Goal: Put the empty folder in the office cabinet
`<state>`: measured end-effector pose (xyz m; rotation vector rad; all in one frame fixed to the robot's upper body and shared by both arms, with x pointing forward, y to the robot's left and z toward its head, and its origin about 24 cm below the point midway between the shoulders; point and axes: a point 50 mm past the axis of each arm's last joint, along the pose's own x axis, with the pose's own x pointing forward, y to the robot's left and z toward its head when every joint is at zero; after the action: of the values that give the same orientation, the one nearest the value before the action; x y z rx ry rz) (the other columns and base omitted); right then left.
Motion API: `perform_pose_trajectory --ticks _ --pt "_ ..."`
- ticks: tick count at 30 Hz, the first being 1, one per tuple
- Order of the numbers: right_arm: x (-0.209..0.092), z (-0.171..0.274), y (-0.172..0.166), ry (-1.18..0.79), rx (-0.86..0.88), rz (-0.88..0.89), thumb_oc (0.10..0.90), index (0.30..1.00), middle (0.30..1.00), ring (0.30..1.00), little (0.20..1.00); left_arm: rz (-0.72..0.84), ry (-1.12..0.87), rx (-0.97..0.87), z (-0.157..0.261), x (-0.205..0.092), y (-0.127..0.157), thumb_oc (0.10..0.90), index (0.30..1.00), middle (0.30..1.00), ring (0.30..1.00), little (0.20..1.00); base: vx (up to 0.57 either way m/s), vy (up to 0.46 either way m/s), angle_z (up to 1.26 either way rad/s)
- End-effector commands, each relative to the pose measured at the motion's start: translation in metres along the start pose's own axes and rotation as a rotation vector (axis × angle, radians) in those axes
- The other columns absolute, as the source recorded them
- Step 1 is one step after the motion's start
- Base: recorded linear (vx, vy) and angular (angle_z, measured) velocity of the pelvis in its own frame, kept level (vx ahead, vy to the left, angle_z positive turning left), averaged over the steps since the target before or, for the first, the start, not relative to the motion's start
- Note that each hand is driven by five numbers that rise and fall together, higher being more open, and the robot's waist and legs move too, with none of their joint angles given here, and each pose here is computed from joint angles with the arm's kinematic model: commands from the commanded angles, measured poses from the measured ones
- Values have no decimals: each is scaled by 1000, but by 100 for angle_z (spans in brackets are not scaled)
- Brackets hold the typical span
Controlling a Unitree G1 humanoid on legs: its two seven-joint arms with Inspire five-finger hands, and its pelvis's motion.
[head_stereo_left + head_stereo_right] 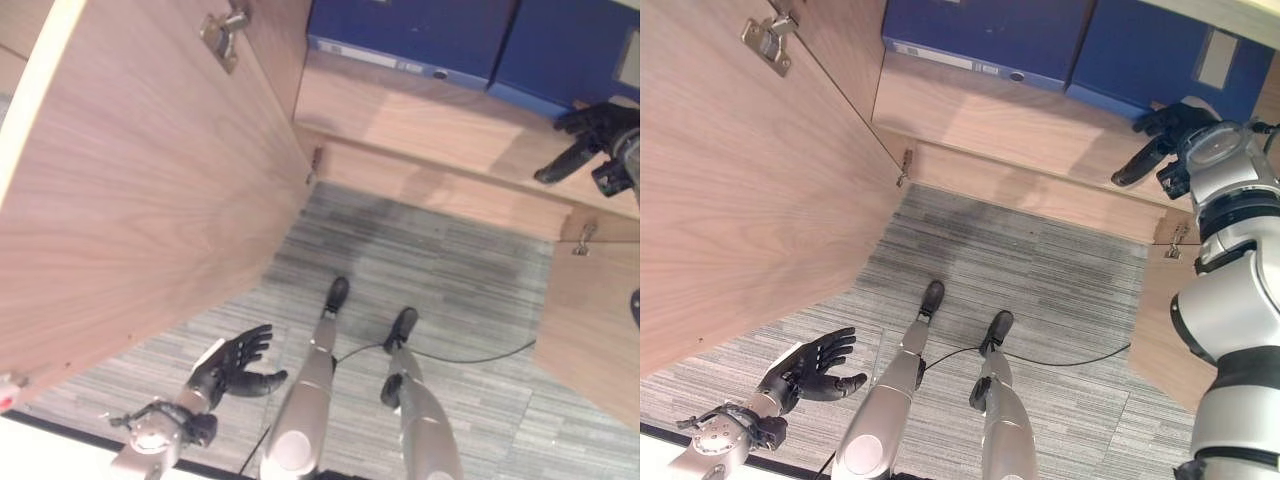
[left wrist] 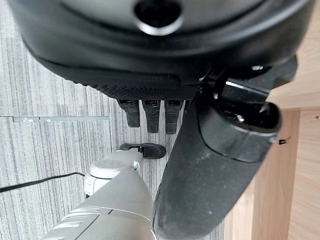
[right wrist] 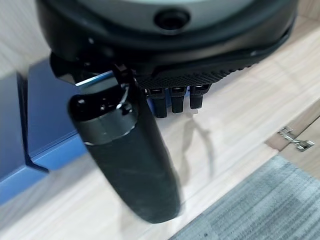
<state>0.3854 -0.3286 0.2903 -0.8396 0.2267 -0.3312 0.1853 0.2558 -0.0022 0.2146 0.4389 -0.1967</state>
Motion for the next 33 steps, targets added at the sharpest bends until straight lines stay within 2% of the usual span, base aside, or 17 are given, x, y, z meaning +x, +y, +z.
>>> perform_pose_trajectory --ticks 1,11,14,19,26,33 --pt "-20 32 -67 -88 31 -244 800 900 900 900 900 -16 -34 -28 4 -9 -6 800 900 900 900 900 0 0 0" --pt "-32 62 -86 -192 168 -421 800 900 900 900 900 24 -52 -45 5 -10 -6 800 900 900 900 900 0 0 0" --pt "-35 87 -77 -312 316 -468 800 900 900 900 900 60 -50 -60 3 -8 -7 800 900 900 900 900 0 0 0" --pt "-36 102 -65 -363 249 -490 800 900 900 900 900 100 -55 -87 1 -5 -8 800 900 900 900 900 0 0 0" --pt "-30 104 -40 -386 139 -423 800 900 900 900 900 113 -59 -100 0 -5 -6 800 900 900 900 900 0 0 0" --pt "-25 90 -1 -458 66 -382 800 900 900 900 900 134 58 -89 -27 -7 -1 800 900 900 900 900 34 14 2"
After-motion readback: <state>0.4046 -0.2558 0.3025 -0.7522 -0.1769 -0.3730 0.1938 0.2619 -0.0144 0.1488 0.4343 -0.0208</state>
